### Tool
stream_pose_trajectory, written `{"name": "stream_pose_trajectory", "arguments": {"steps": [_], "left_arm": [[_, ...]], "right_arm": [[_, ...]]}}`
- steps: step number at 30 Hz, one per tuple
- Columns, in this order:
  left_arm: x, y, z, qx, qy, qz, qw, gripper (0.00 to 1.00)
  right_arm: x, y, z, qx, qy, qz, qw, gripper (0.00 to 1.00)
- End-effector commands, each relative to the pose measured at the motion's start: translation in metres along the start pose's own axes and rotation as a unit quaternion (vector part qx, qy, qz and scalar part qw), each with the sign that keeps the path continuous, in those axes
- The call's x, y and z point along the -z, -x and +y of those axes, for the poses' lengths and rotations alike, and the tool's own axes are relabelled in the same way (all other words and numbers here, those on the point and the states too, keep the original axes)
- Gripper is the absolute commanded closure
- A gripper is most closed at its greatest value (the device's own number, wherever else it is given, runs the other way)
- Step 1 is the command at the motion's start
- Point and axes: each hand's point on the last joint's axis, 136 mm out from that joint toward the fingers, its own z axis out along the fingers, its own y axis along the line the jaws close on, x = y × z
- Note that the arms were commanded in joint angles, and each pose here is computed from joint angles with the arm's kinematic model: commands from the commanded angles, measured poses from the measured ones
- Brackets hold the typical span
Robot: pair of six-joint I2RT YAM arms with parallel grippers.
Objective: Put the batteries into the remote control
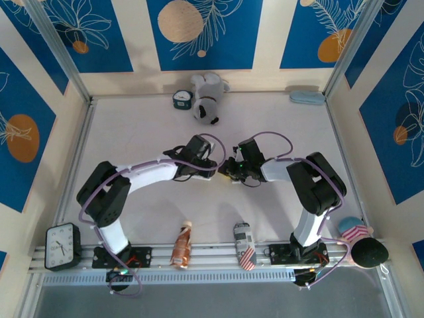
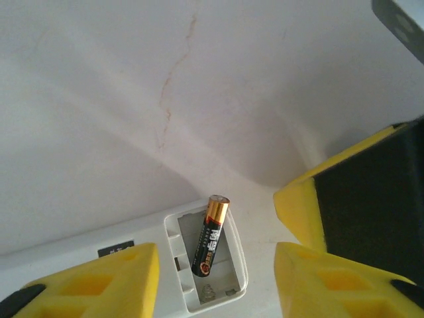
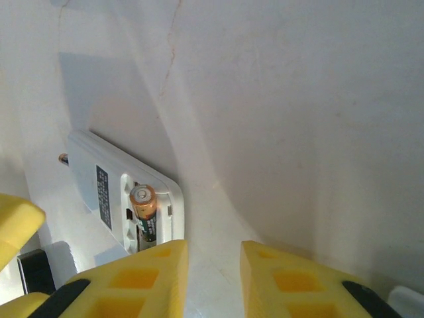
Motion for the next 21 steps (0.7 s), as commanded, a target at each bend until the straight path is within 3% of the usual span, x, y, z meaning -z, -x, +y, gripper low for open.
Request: {"name": "stream_pose_trajectory", "arguments": {"steps": [1,4,6,10,15,21], "left_arm": [[0.019,0.013,0.008,0.042,0.020,-0.024,0.999,0.37],[0.030,0.010,0.012,0.060,0.023,-0.037,0.997,0.36],[0.039,0.004,0.019,0.081,0.031,-0.044,0.995,0.17],[0.053,-0.015,0.029,0.124,0.032,-0.060,0.990,0.00],[0.058,-0.046,0.044,0.199,0.023,-0.080,0.976,0.00],[0.055,-0.061,0.046,0.190,0.013,-0.082,0.978,0.00]], "right_arm": [[0.006,-0.001,0.014,0.016,0.020,0.004,1.000,0.71],[0.008,-0.001,0.018,0.030,0.024,0.003,0.999,0.69],[0.011,0.001,0.019,0.043,0.022,-0.003,0.999,0.67],[0.016,0.004,0.020,0.066,0.004,-0.011,0.998,0.64],[0.021,0.006,0.027,0.088,-0.015,-0.014,0.996,0.63],[0.015,-0.001,0.028,0.088,-0.038,-0.003,0.995,0.65]]}}
